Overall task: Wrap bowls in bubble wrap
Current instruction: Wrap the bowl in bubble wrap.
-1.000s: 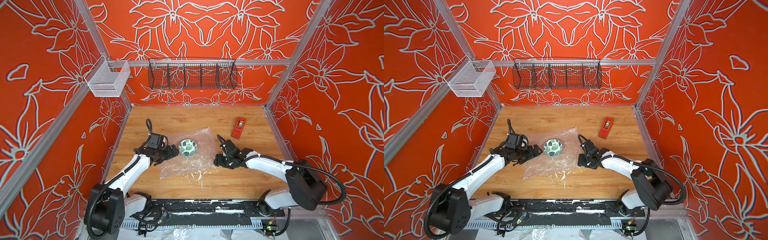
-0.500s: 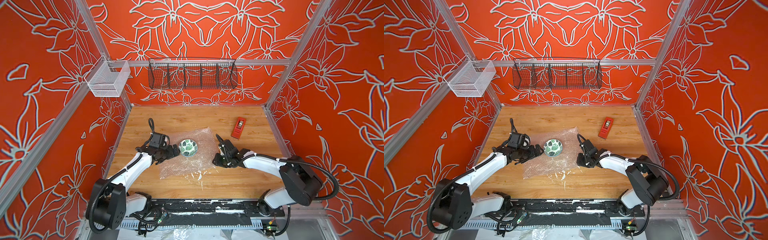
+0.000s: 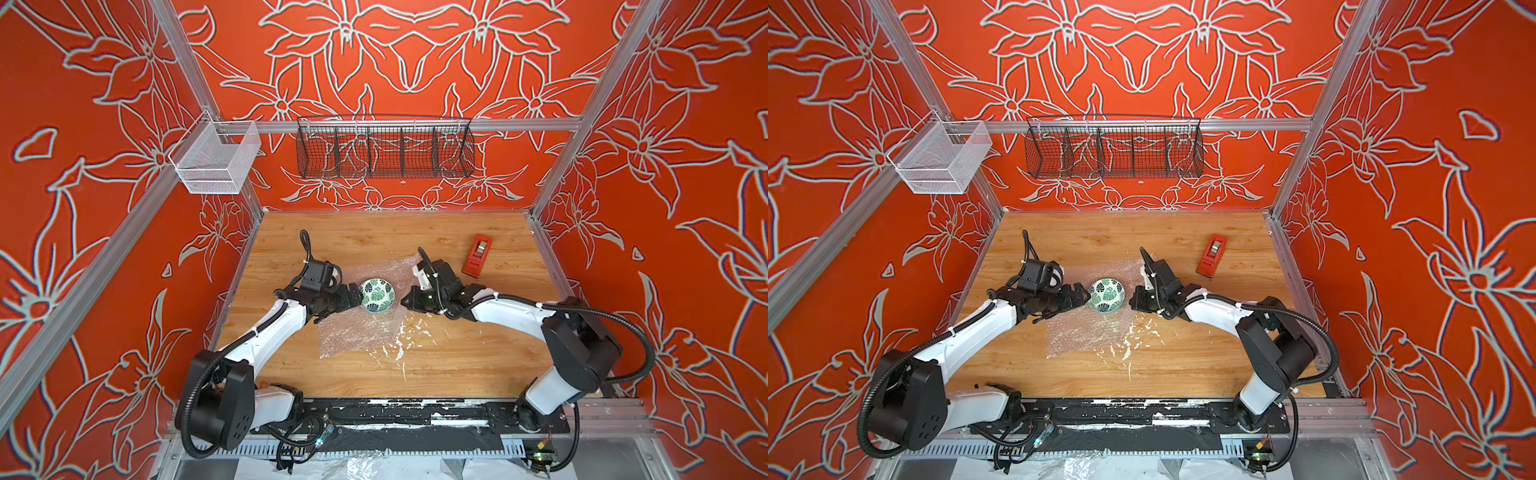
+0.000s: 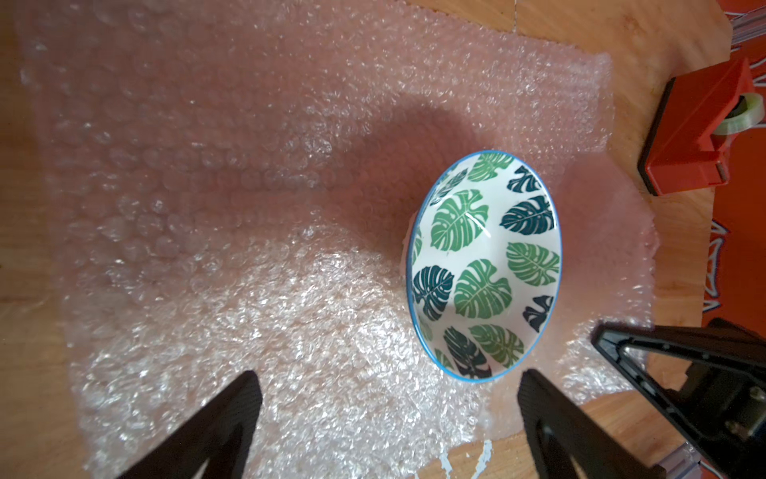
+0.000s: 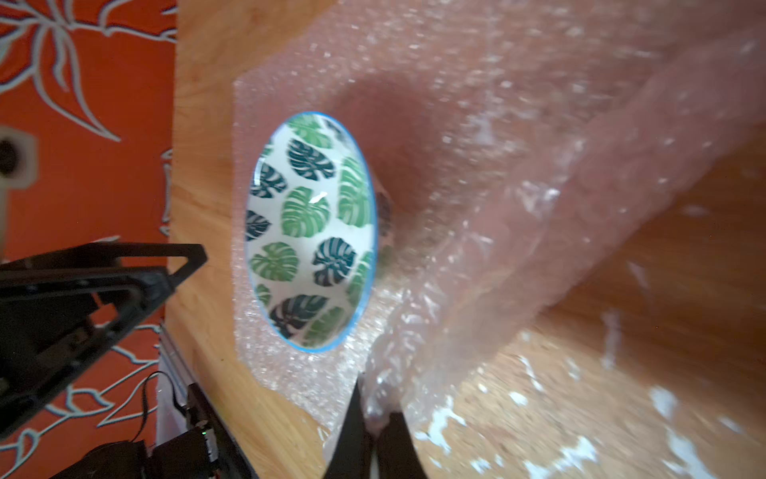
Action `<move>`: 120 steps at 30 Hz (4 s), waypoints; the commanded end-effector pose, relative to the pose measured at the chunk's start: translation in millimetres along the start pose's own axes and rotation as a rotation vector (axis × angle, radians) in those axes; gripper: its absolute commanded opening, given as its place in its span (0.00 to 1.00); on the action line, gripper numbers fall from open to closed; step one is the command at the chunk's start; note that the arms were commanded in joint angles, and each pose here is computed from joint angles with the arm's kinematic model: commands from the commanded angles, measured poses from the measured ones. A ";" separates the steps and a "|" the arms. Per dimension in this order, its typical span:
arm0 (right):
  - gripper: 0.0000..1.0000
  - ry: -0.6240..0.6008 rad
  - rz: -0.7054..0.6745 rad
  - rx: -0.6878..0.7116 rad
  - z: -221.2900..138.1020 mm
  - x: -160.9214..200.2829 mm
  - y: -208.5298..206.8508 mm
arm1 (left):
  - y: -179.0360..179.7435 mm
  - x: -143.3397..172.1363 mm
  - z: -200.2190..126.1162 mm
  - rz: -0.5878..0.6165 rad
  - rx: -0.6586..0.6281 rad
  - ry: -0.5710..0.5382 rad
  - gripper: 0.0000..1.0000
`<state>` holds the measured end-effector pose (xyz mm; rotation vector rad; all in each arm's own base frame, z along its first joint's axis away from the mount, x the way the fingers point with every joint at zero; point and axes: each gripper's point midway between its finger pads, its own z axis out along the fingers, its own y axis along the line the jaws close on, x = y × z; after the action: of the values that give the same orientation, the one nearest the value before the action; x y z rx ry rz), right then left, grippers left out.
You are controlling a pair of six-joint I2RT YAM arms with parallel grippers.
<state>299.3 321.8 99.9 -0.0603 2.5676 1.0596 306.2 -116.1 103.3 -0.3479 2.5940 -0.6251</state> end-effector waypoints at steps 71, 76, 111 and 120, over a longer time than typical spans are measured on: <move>0.54 0.062 -0.138 0.367 115.4 -13.5 8.6 | 124.4 -92.8 58.4 -0.305 -0.277 0.048 1.00; 0.54 0.068 -0.143 0.364 116.4 -13.2 9.2 | 130.6 -89.7 68.0 -0.316 -0.291 0.065 0.95; 0.61 0.096 -0.106 0.422 121.1 -12.3 2.5 | 34.9 -64.8 12.0 -0.261 0.172 -0.015 0.00; 0.63 0.083 -0.082 0.357 106.4 -14.3 21.7 | 2.7 -34.2 -7.3 -0.250 0.287 -0.012 0.00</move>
<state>352.7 413.4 52.1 -0.1547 2.7303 0.5662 337.7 -86.4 105.1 -0.6068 2.4658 -0.9836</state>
